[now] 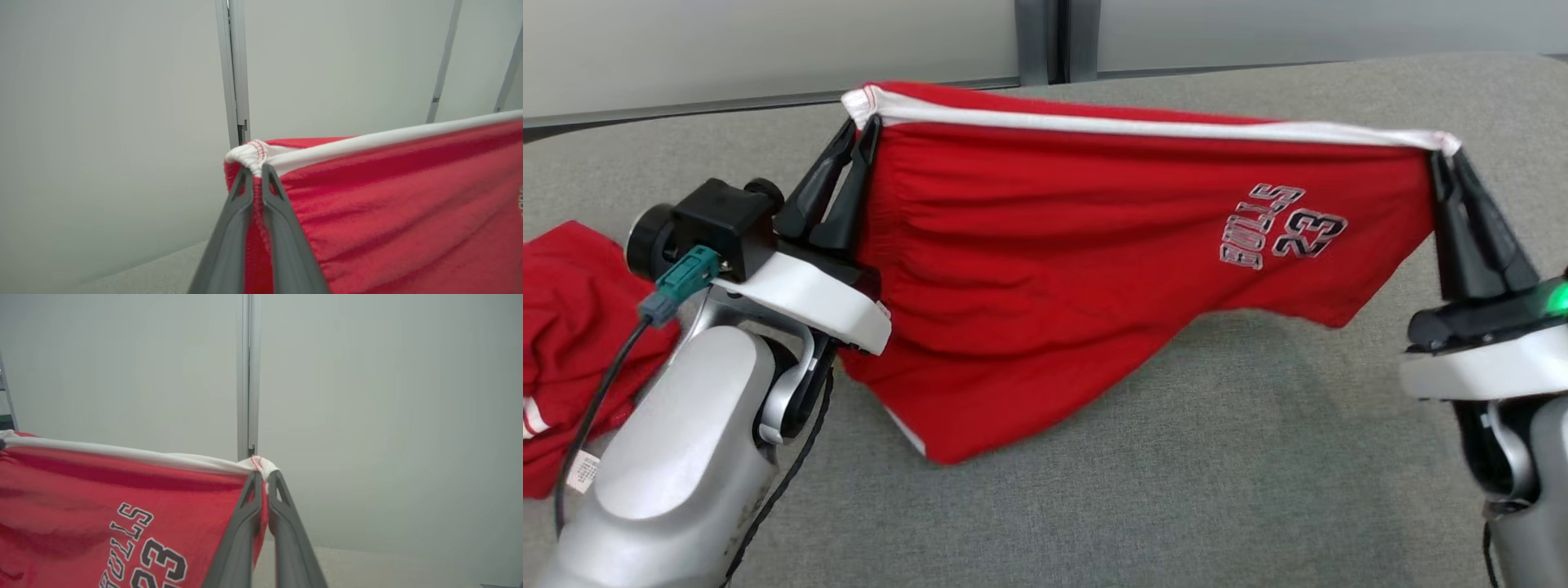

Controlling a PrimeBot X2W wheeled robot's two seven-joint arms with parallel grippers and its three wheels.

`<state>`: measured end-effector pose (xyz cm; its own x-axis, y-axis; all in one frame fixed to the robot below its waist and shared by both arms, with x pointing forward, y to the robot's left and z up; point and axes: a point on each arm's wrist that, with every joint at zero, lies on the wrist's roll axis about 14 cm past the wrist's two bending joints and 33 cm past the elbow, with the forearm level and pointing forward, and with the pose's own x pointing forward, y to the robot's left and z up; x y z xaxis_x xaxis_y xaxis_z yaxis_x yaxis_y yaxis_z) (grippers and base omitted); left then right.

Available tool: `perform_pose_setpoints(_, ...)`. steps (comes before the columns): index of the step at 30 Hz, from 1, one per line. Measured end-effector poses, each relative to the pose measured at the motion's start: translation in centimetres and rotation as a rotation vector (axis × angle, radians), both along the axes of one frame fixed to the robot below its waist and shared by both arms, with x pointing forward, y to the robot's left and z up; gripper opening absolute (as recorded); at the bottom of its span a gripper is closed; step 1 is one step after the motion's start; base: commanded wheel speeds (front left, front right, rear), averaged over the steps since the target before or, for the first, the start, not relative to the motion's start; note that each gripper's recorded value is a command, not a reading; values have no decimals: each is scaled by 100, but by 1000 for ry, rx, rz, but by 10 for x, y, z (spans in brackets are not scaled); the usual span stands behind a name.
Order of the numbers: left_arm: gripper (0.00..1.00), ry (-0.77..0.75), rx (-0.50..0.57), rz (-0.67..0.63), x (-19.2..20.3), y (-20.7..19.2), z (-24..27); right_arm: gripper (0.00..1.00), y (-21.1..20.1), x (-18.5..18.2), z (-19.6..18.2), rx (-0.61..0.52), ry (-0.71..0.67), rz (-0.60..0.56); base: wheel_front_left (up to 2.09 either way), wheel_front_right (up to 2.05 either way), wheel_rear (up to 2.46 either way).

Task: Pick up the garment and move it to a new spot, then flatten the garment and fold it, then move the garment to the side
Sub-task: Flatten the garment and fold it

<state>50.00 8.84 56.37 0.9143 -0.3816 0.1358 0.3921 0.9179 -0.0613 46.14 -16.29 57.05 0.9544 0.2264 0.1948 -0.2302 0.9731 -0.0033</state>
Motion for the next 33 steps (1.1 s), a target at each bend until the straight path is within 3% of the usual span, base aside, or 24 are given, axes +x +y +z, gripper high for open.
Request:
perform_pose_setpoints(5,0,-163,-8,-1,-15,2,67,0,-9,-2,72,-50,-170,-16,0,0,0)
perform_pose_setpoints(10,0,-243,-24,-1,-24,2,104,0,-14,-5,114,-79,-256,-27,0,0,0)
perform_pose_setpoints(21,0,-255,-86,-34,-9,-8,118,0,-22,11,128,-66,-256,-34,0,0,0)
perform_pose_setpoints(33,0,-293,-162,-36,79,-20,125,0,-2,107,136,-50,-234,30,0,0,0)
